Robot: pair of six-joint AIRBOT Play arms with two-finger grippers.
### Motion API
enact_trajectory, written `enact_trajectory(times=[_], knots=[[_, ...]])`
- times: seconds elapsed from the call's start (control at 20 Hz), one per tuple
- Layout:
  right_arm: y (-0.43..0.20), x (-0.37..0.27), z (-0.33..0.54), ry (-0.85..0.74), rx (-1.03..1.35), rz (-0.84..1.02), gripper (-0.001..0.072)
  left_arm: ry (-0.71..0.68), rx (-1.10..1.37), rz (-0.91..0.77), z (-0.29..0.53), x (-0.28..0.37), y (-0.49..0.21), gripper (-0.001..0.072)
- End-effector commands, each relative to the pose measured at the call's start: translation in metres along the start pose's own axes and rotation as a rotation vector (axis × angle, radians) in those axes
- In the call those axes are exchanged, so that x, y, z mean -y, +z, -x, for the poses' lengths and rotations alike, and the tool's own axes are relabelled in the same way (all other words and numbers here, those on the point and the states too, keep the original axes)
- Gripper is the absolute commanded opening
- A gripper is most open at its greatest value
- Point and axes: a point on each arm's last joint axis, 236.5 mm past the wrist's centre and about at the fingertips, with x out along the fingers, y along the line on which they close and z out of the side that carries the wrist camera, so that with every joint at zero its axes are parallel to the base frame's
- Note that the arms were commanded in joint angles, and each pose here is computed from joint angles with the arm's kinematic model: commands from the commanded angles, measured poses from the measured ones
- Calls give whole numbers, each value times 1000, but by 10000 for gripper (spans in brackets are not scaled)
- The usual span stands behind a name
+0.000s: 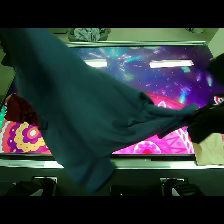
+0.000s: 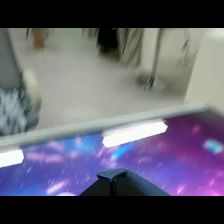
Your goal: Fold the shirts.
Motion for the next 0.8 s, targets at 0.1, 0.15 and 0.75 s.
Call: enact_trajectory(times=[0.1, 0.15, 0.75], knots=[[-31, 13, -179, 134, -211, -153, 47, 85, -275, 20, -153, -50, -153, 27], [-19, 27, -206, 111, -186, -178, 47, 88, -316, 27, -175, -55, -180, 28], [34, 103, -217, 85, -79, -172, 696, 170, -1025, 224, -102, -104, -340, 712]])
